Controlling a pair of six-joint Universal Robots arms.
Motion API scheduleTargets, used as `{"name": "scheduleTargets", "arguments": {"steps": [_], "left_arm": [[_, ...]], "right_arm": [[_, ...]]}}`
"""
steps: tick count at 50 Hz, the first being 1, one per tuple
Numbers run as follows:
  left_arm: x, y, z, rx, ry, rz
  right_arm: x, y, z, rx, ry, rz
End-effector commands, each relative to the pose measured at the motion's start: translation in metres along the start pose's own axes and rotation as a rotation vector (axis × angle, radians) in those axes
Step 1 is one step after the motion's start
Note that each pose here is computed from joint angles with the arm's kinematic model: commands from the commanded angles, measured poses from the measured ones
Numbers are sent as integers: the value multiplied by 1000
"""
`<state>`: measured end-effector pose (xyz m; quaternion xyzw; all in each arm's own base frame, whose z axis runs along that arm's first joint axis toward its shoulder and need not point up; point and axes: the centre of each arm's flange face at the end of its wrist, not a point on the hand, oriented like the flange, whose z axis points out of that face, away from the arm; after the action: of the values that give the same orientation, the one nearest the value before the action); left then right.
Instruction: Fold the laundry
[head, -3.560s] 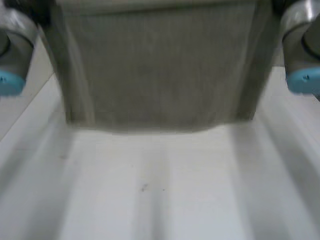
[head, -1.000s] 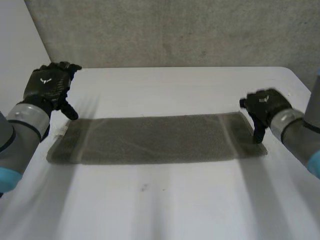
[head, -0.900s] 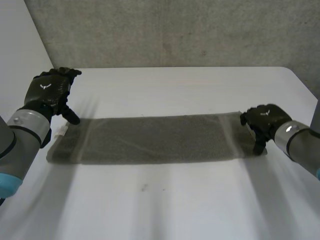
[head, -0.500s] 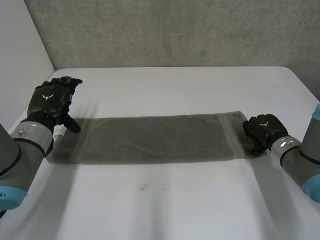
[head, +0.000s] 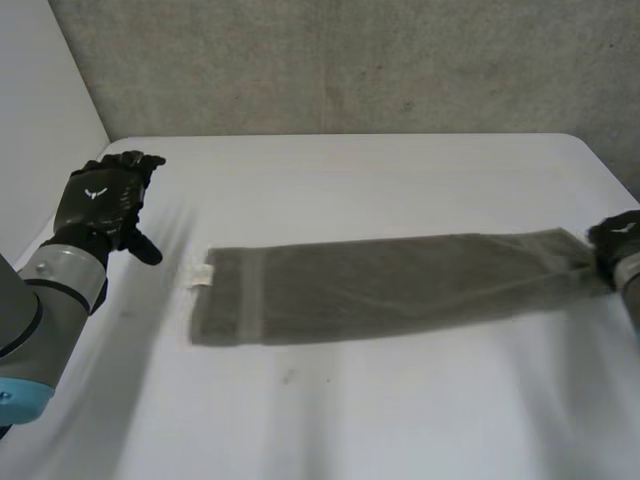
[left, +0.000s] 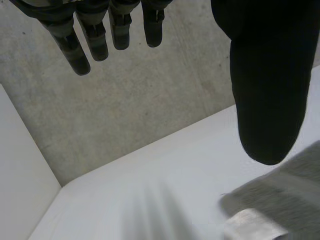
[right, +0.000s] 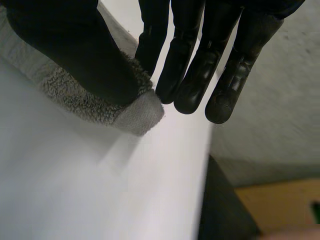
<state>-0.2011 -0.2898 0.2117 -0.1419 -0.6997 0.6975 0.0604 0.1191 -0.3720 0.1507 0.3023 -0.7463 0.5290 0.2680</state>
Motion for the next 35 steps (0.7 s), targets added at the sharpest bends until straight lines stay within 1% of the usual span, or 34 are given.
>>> {"name": "scheduleTargets", "arguments": {"steps": [1, 3, 5, 6, 8, 9, 11, 12, 14, 15, 17, 18, 20, 21, 24, 25, 27, 28, 29, 30, 32, 35], "left_arm": [[0, -2, -1, 4, 0, 0], [1, -2, -2, 4, 1, 0], [1, -1, -2, 3, 3, 0], [1, -1, -2, 3, 3, 0], [1, -1, -2, 3, 2, 0], [1, -1, -2, 3, 2, 0], [1, -2, -2, 4, 1, 0], [1, -2, -2, 4, 1, 0], [1, -2, -2, 5, 3, 0], [1, -2, -2, 5, 3, 0], [1, -2, -3, 4, 1, 0], [1, -2, -3, 4, 1, 0], [1, -3, -4, 6, 3, 2], [1, -3, -4, 6, 3, 2], [1, -3, -5, 8, 3, 2], [2, -3, -5, 6, 3, 2], [2, -3, -5, 6, 3, 2], [2, -3, -5, 6, 4, 2], [2, -3, -5, 6, 4, 2], [3, -3, -5, 7, 6, 2], [3, -3, -6, 7, 9, 2], [7, -2, -7, 5, 23, 2]], "right_arm": [[53, 10, 16, -35, 134, -102], [55, 6, 16, -19, 141, -102], [54, -16, 10, 42, 148, -110], [54, -16, 10, 43, 148, -110], [40, -62, -12, 178, 136, -124], [40, -62, -12, 179, 135, -124], [12, -106, -40, 327, 81, -143], [11, -106, -40, 328, 80, -143], [-23, -145, -74, 483, -6, -165], [-23, -145, -74, 484, -6, -165], [-71, -175, -117, 657, -146, -198], [-71, -175, -118, 658, -147, -199], [-119, -189, -156, 789, -293, -232], [-120, -189, -156, 789, -293, -232], [-179, -190, -200, 880, -452, -281], [-179, -190, -200, 880, -452, -281], [-215, -177, -218, 893, -548, -319], [-215, -177, -218, 893, -548, -319], [-229, -169, -223, 887, -581, -338], [-229, -169, -223, 887, -581, -338], [-251, -154, -225, 866, -630, -375], [-257, -149, -224, 848, -639, -382]]}}
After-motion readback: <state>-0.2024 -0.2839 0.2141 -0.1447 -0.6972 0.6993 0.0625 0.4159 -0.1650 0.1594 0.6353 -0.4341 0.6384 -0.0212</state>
